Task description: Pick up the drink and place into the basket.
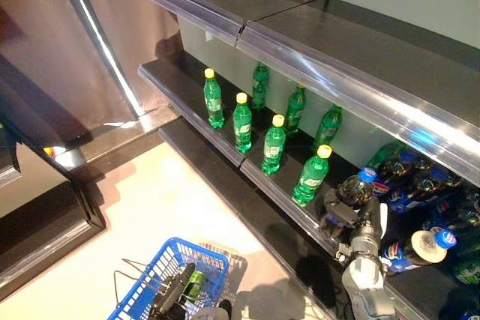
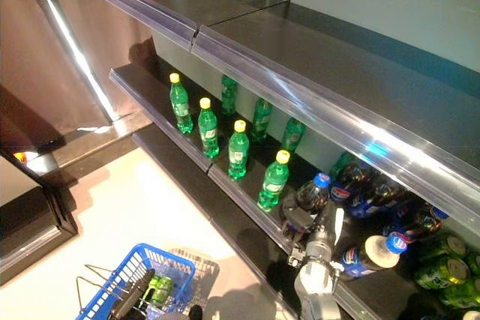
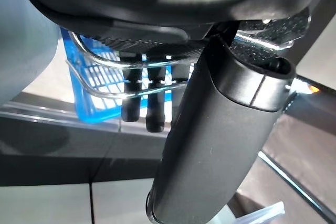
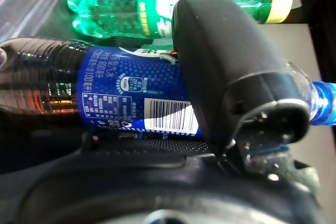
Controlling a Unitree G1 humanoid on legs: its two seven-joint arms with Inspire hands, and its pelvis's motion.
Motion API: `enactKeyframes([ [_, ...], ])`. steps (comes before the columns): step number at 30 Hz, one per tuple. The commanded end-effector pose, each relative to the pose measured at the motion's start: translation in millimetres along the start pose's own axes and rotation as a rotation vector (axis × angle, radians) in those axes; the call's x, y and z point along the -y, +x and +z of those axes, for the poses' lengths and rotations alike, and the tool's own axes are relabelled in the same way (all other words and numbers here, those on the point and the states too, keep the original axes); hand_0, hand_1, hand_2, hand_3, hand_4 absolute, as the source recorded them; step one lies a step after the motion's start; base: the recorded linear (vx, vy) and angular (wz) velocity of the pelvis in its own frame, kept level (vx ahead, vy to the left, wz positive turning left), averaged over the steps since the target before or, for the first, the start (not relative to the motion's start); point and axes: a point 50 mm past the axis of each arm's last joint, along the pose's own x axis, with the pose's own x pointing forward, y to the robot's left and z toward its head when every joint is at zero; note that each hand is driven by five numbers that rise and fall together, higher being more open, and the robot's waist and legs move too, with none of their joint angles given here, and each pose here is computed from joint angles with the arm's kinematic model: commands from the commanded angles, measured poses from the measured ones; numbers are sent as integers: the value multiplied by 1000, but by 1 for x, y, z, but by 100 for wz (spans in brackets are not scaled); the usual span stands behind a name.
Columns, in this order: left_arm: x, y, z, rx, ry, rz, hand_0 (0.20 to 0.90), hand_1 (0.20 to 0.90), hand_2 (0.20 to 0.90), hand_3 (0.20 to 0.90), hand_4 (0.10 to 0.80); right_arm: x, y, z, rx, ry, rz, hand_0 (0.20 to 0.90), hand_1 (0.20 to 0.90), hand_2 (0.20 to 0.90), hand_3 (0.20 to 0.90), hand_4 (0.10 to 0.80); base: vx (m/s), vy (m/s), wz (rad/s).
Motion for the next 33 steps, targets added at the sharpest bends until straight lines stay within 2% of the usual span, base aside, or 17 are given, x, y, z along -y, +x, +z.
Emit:
enactKeyframes([
  [1, 52, 10, 43, 195, 93, -342, 300, 300, 300, 200, 100, -7, 13, 111, 602, 145, 61, 300, 300, 300, 200, 100, -30, 5, -1],
  [9, 59, 9, 45, 216, 87, -398, 300, 300, 300, 200, 100, -15, 3, 135, 736, 141, 170, 300, 300, 300, 200, 100, -23, 2, -1],
  [16, 82, 8, 52, 255, 93, -523, 300, 300, 300, 200, 100, -23, -9, 157, 856, 146, 269, 300, 300, 300, 200, 100, -38, 5, -3],
  [33, 142, -7, 65, 320, 72, -810, 300, 300, 300, 200, 100, -48, -30, 161, 824, 253, 538, 300, 300, 300, 200, 100, -23, 2, -1],
])
